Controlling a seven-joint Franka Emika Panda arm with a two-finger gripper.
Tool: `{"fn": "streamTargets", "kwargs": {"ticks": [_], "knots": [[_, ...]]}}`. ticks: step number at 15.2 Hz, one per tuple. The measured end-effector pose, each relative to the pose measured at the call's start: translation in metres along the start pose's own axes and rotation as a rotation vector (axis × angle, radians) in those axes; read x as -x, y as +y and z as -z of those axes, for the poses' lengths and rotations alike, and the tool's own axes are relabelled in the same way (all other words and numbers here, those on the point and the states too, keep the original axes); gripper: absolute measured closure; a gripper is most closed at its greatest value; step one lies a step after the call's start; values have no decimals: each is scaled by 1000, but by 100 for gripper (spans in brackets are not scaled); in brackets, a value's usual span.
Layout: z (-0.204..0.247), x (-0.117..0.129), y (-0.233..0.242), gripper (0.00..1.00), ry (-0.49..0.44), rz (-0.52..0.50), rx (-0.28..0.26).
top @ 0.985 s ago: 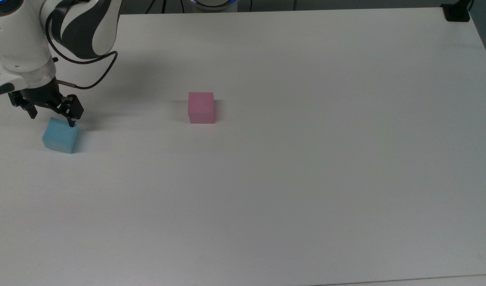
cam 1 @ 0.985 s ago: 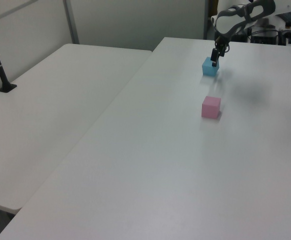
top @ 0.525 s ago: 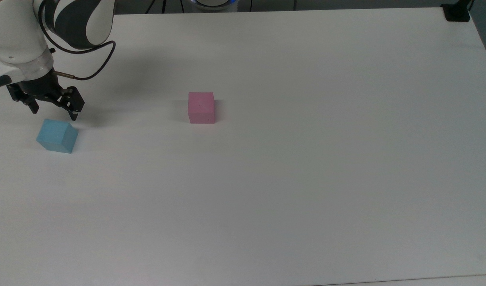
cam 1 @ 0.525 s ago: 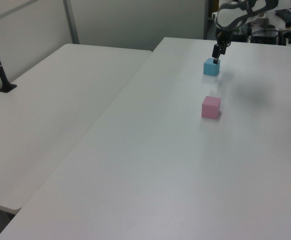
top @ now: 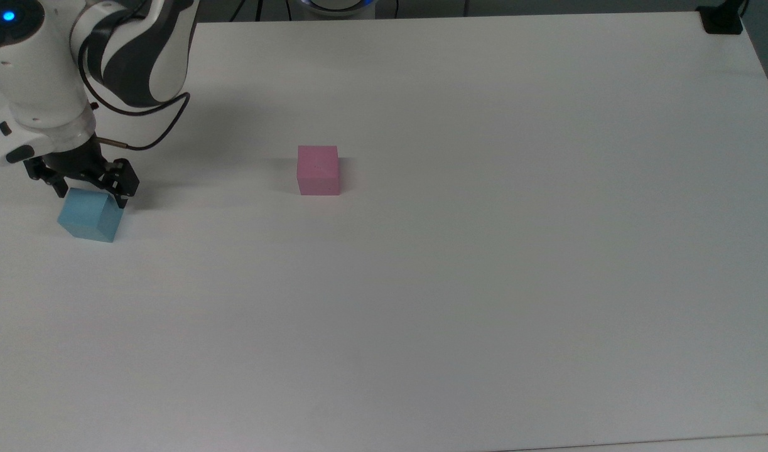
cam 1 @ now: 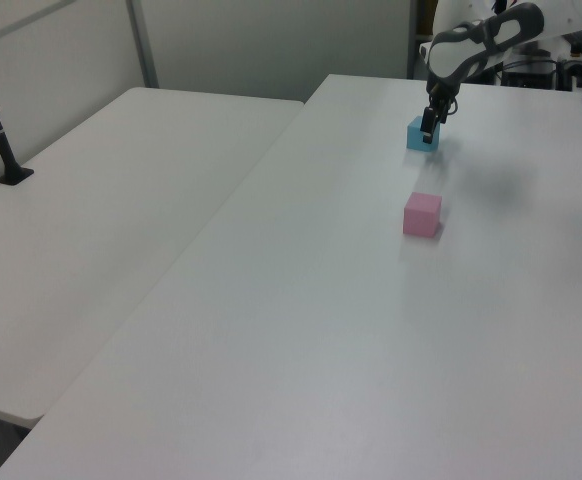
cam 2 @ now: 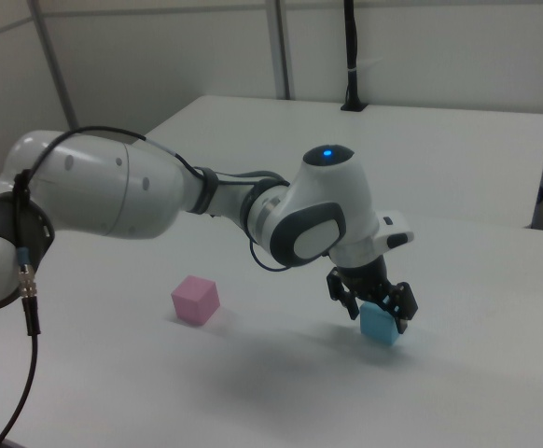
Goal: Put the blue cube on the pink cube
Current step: 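Close the gripper on the light-blue cube, then lift the blue cube and carry it over the pink cube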
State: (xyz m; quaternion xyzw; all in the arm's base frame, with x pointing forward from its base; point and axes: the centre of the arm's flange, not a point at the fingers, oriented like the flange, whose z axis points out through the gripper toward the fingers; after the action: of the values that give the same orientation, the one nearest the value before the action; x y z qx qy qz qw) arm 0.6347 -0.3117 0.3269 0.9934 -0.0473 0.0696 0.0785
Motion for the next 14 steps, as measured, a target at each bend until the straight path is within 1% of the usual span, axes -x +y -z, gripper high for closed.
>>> {"fn": "streamTargets", "kwargs": {"ticks": [2,3,4,5,7,8,9,10,12,14], "knots": [[-10,-3,-1,1,30,-13,4],[-14,-4,-2,6,39,-17,6],[-17,-4,-3,6,44,-16,8],[-17,-5,-4,9,47,-14,9],[-8,-11,-6,32,68,-9,13],[2,-14,-6,37,85,-7,14],[16,-16,-7,37,97,-2,10],[33,-17,-12,37,95,6,-6],[70,-18,-36,37,68,36,-60],[102,-20,-77,37,53,76,-114]]}}
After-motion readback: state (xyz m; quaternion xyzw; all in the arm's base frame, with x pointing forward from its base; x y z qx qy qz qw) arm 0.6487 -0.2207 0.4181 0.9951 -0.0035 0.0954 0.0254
